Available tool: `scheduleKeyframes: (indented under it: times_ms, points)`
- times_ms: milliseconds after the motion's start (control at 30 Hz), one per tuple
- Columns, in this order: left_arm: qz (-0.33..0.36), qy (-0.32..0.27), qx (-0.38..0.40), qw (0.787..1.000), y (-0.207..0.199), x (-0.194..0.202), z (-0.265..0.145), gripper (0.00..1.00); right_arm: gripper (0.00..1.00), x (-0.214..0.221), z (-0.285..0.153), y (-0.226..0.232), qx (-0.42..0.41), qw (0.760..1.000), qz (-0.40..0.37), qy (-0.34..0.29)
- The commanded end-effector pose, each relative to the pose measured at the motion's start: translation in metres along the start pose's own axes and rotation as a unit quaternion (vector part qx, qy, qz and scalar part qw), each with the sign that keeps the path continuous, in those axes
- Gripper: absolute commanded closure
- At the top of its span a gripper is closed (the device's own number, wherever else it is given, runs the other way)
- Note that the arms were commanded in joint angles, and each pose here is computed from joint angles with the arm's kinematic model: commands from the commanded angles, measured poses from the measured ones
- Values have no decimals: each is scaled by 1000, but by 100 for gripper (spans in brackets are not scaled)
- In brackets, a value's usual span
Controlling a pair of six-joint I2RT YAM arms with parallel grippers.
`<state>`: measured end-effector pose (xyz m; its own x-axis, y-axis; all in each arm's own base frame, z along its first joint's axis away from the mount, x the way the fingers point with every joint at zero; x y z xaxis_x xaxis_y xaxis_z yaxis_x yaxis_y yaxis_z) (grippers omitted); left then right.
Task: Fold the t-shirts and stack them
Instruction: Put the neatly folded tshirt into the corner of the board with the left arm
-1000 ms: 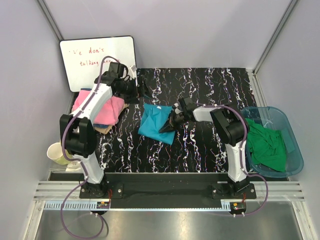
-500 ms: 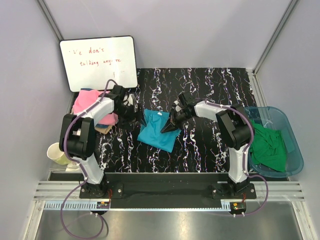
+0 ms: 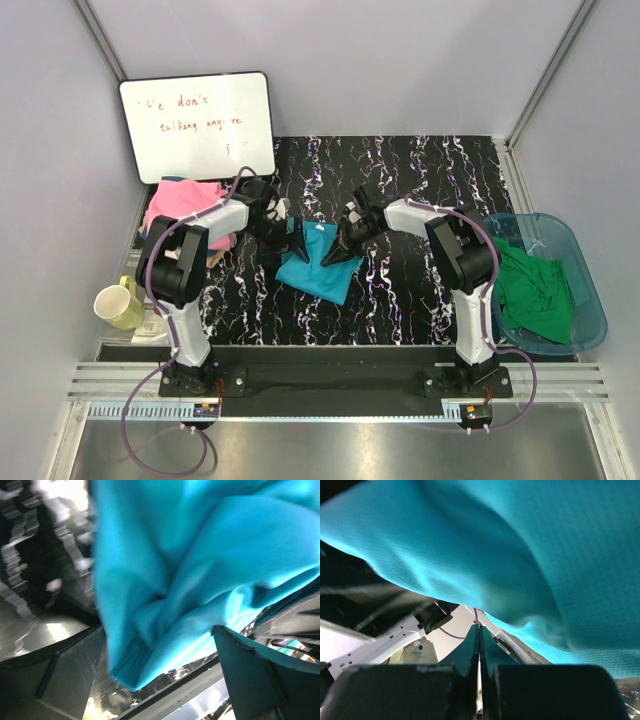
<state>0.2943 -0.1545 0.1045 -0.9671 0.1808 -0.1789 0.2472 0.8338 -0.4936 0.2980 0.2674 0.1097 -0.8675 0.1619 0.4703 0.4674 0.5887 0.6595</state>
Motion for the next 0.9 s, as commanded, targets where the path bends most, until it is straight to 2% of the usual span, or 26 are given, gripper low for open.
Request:
scheduleKeyframes:
  times_ms: [0,67,133,167,200,233,267,400,500,600,633,667,700,767,867]
  points:
    - [17,-19,5,1000,-3,-19,22,1,100,-11,-3,12,-7,1000,-20,-18]
    - [18,-16,7,1000,-3,-23,28,1,100,-16,1,12,-5,1000,-17,-16]
    - [19,-12,10,1000,-3,-25,33,17,100,-20,3,15,-8,1000,-18,-15]
    - [17,-5,9,1000,-1,-25,38,29,100,-21,4,15,-8,1000,-18,-14]
    - [17,-5,8,1000,-1,-27,40,48,100,-21,3,18,-10,1000,-20,-15]
    - [15,-3,7,1000,0,-28,42,85,100,-22,3,19,-11,1000,-21,-16]
    - [15,-5,-1,1000,2,-31,44,100,100,-22,3,20,-12,1000,-23,-17]
    - [21,-13,-28,999,2,-41,35,100,100,-22,-1,26,-20,999,-35,-17]
    - [31,-46,-47,997,-2,-56,10,100,100,-15,-13,40,-36,996,-75,-24]
    - [36,-82,-68,994,-4,-75,-22,100,82,-7,-31,57,-53,989,-125,-49]
    - [37,-91,-75,992,-2,-80,-31,100,60,-1,-40,65,-61,985,-148,-59]
    - [46,-113,-84,989,-6,-92,-45,100,51,1,-45,69,-64,983,-158,-67]
    - [50,-111,-91,988,-6,-93,-52,100,44,1,-51,71,-65,981,-165,-81]
    - [57,-132,-107,984,-6,-107,-70,100,36,6,-63,78,-73,975,-185,-100]
    - [58,-145,-130,979,-2,-116,-89,100,33,7,-74,75,-74,973,-185,-117]
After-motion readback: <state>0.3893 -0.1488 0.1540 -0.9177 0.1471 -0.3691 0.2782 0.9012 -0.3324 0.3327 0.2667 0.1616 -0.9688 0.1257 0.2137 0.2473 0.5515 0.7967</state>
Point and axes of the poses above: each gripper's point midway between its finger pads, its own z axis out along the fingers, its own y axis along the line the jaws close on, x = y × z, the point moved 8 cm from there along -z, back along the fingers, and after that the axes turned 13 degrees about z, right-handed, at the moved point
